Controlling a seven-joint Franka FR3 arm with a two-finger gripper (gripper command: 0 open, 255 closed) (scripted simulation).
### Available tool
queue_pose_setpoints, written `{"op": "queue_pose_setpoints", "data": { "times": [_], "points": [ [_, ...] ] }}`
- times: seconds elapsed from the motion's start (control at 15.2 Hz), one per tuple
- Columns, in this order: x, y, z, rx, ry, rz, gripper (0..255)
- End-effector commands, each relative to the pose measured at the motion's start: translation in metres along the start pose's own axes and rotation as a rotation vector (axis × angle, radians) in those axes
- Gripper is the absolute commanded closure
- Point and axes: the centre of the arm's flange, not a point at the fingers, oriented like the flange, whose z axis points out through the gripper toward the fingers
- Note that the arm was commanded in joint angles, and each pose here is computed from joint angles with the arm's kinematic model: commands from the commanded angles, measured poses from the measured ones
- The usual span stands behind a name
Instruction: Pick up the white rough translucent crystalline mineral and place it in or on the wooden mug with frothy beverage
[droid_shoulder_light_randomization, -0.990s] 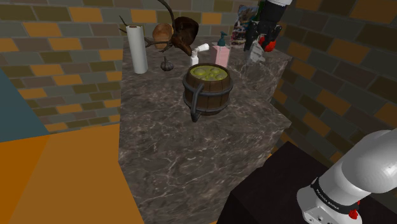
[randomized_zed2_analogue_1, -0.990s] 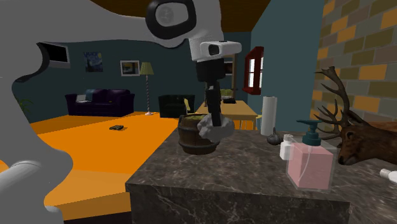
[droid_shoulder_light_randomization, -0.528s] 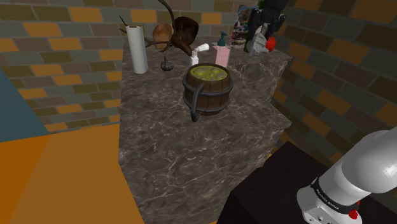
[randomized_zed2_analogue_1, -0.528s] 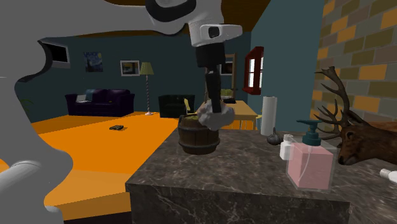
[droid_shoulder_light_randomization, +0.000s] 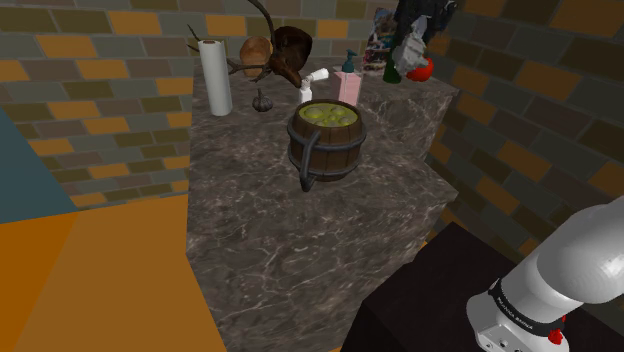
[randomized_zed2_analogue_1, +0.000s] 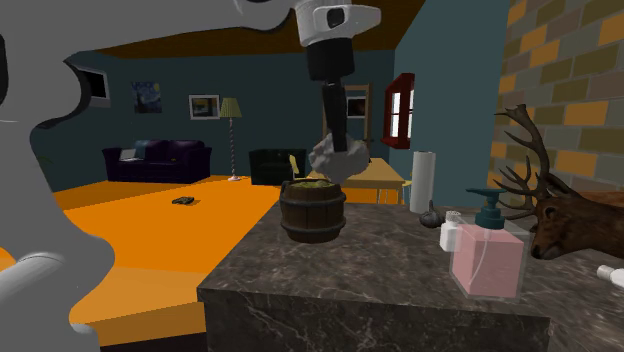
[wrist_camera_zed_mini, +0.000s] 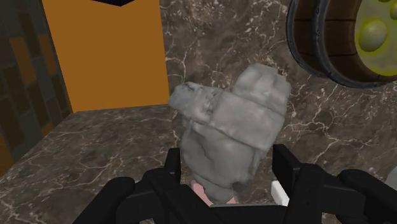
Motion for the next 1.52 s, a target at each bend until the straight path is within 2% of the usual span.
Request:
{"op": "queue_pose_setpoints", "data": {
  "times": [0.0, 0.2, 1.45],
  "points": [
    [0.003, 0.0, -0.011, 0.0, 0.0, 0.0, 255],
    [0.005, -0.002, -0.025, 0.0, 0.0, 0.0, 255],
    [-0.087, -0.234, -0.044, 0.0, 0.0, 0.0, 255]
  ]
}}
